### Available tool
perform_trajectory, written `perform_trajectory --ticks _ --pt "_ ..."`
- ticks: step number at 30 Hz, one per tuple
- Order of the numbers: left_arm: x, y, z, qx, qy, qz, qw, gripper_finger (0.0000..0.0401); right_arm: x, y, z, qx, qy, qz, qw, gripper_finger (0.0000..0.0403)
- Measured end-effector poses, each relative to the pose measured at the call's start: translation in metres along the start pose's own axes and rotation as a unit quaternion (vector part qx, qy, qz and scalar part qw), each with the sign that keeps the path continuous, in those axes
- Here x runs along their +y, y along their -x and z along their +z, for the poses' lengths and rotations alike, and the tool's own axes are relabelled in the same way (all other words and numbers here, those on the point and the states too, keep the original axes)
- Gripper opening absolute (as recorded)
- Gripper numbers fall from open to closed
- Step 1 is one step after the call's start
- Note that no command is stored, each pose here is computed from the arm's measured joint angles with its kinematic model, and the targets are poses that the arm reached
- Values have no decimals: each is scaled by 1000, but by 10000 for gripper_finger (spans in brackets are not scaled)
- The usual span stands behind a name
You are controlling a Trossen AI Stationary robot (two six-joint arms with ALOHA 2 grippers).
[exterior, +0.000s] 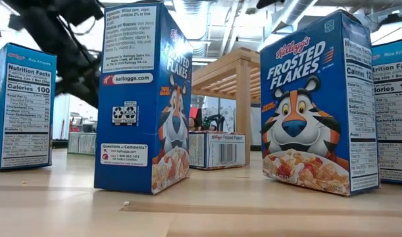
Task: Stack cereal on shelf
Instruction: Move the top green cereal box to the left of the table
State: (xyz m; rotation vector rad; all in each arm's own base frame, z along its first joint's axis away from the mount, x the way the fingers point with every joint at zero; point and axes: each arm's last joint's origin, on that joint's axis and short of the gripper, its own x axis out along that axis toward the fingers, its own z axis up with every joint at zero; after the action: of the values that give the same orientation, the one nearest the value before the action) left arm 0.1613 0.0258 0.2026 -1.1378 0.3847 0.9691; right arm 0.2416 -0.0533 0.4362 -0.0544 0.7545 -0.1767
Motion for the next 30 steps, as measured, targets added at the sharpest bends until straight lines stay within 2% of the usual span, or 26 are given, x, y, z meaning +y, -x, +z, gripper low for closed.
perform_trajectory --ticks 4,7,10,14,15,17,19,25,30 --pt "5 11 -3 -36 -2 28 999 0 3 -15 -7 11 2 4 1000 244" --pt "15 10 -6 -39 -13 78 996 0 6 -25 -12 25 5 9 1000 244" --pt "12 8 -7 -33 -36 73 996 0 10 -28 -14 27 -1 14 1000 244" --pt "4 5 -8 -28 -63 27 997 0 12 -29 -14 23 -2 16 1000 244" --pt "7 3 -9 -26 -67 34 997 0 13 -29 -12 18 -2 17 1000 244" --pt "20 -1 -11 -21 -59 73 995 0 14 -29 -12 15 -3 20 1000 244" --pt "31 -7 -16 -16 -46 87 995 0 16 -29 -12 15 -8 22 1000 244" --pt "45 -20 -28 1 -21 50 999 0 20 -29 -12 20 -13 27 999 244" --pt "45 -18 -31 11 15 39 999 0 21 -29 -12 19 -13 28 999 244"
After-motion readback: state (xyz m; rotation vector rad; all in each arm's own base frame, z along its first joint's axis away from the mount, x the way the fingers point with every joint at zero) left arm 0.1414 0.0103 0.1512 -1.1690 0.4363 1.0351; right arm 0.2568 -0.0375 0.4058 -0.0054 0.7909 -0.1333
